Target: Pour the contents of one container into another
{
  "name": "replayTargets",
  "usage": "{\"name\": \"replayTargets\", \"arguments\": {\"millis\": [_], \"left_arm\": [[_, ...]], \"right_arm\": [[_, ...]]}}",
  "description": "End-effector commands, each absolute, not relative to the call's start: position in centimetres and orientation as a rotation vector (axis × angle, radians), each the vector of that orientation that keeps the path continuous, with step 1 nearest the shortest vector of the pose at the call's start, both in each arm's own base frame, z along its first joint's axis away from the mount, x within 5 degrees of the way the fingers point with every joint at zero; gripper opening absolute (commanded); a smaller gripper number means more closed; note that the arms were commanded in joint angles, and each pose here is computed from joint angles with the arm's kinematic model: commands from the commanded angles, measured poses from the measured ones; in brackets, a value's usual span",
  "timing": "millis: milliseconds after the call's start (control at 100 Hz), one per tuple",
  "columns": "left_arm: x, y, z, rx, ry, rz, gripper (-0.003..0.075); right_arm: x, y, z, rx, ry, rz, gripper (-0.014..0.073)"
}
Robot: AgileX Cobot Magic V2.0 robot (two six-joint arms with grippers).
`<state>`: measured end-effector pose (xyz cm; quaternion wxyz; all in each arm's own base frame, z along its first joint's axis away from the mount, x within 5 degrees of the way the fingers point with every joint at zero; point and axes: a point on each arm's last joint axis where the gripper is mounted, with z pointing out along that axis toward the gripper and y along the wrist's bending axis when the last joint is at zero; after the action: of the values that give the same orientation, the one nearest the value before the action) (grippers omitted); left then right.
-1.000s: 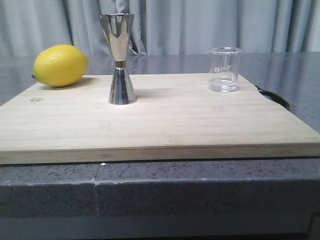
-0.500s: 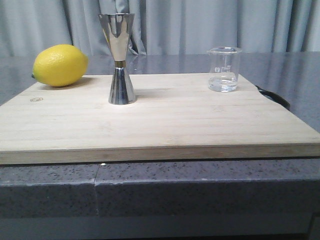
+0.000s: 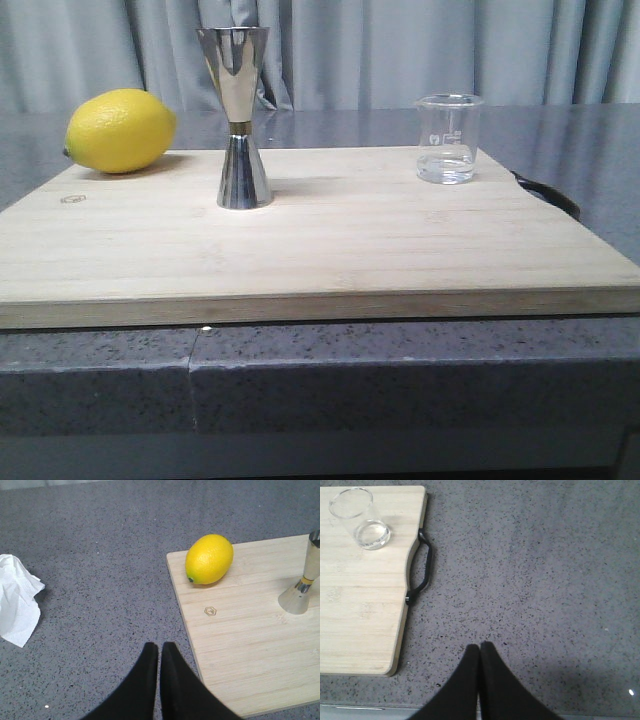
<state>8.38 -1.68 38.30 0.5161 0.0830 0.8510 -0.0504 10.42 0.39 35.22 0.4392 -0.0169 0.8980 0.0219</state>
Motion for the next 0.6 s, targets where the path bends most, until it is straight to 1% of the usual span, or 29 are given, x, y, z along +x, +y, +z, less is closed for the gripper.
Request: {"name": "replayTargets", "arguments": {"millis": [0,400,490,590], "left_arm": [[8.6,-1.8,39.8,0.181,1.937,-0.141,-0.0019],[8.6,-1.8,39.8,0.184,1.933,-0.142,-0.0019],[8.2,-1.6,38.9,0.168,1.908,-0.143,-0.0019],[7.3,-0.9,36.6,0.107,1.834,-0.102,-0.0019]], "right_arm": [[10.6,0.2,36.4,-0.032,2.140,0.035,-0.0070],[10.6,0.2,36.4,-0.032,2.140,0.035,-0.0070],[10.6,0.2,36.4,-0.032,2.140,0.035,-0.0070],[10.6,0.2,36.4,-0.032,2.140,0.035,-0.0070]]}}
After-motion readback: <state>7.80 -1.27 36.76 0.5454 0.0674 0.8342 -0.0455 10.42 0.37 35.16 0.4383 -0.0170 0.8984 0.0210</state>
